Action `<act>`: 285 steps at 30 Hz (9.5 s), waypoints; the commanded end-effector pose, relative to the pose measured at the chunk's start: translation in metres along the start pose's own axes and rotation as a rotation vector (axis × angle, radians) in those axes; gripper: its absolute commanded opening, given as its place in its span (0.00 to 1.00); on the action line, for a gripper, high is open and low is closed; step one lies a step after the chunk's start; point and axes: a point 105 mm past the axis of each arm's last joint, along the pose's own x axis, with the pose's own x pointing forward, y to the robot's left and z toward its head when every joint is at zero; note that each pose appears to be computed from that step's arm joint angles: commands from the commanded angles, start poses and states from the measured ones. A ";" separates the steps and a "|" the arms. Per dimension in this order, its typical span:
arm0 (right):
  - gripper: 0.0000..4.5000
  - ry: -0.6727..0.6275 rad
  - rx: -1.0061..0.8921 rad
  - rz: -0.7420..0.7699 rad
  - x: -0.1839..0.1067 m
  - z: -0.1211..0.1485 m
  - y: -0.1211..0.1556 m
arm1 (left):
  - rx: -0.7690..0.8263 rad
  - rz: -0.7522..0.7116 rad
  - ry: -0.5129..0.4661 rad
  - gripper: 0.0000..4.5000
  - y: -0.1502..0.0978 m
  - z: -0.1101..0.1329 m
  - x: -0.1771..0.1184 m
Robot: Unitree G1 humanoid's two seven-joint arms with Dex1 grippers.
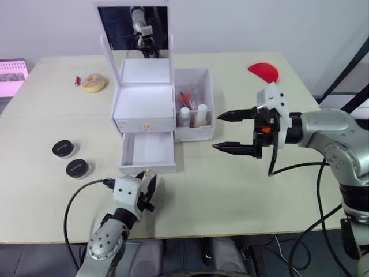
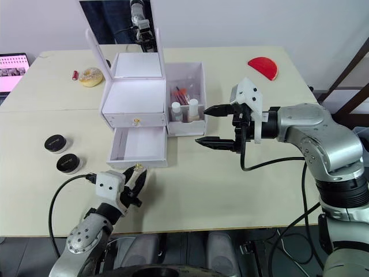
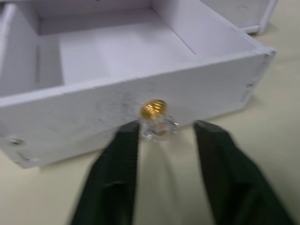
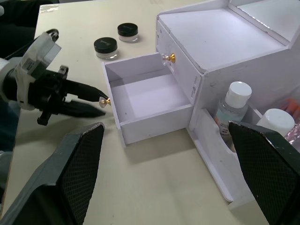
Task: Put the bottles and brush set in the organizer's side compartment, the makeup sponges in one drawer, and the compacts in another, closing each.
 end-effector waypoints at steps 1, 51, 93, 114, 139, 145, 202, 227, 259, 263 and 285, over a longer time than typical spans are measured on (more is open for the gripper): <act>1.00 -0.022 -0.055 -0.016 -0.005 0.012 -0.001 | -0.003 -0.010 -0.039 0.85 0.001 0.008 -0.004; 1.00 0.159 0.199 -0.296 -0.170 -0.089 0.005 | 0.091 0.268 0.179 0.99 0.258 0.083 -0.213; 1.00 -0.016 -0.165 0.119 0.035 0.015 0.046 | -0.012 0.365 0.064 0.99 0.164 0.031 -0.093; 1.00 0.012 -0.181 0.125 0.058 0.013 0.047 | -0.046 0.407 0.132 0.99 0.182 -0.002 -0.042; 1.00 0.027 -0.162 0.100 0.054 0.009 0.046 | -0.081 0.433 0.081 0.59 0.189 0.008 -0.041; 1.00 0.032 -0.158 0.092 0.053 0.006 0.045 | -0.013 0.274 -0.045 0.59 0.185 0.062 -0.050; 1.00 0.029 -0.141 -0.031 0.052 0.001 0.043 | 0.085 -0.529 0.102 0.99 0.117 0.073 0.023; 1.00 0.126 -0.053 -0.347 -0.094 -0.069 -0.006 | 0.084 -0.020 0.171 0.99 0.202 0.096 -0.126; 1.00 0.125 -0.033 -0.301 -0.094 -0.071 -0.005 | 0.112 0.188 0.174 0.99 0.236 0.079 -0.155; 1.00 0.113 -0.077 -0.239 -0.075 -0.057 -0.003 | 0.113 0.183 0.166 0.99 0.232 0.081 -0.151; 1.00 0.138 -0.134 -0.151 -0.055 -0.053 0.001 | 0.055 0.304 0.137 0.99 0.226 0.070 -0.154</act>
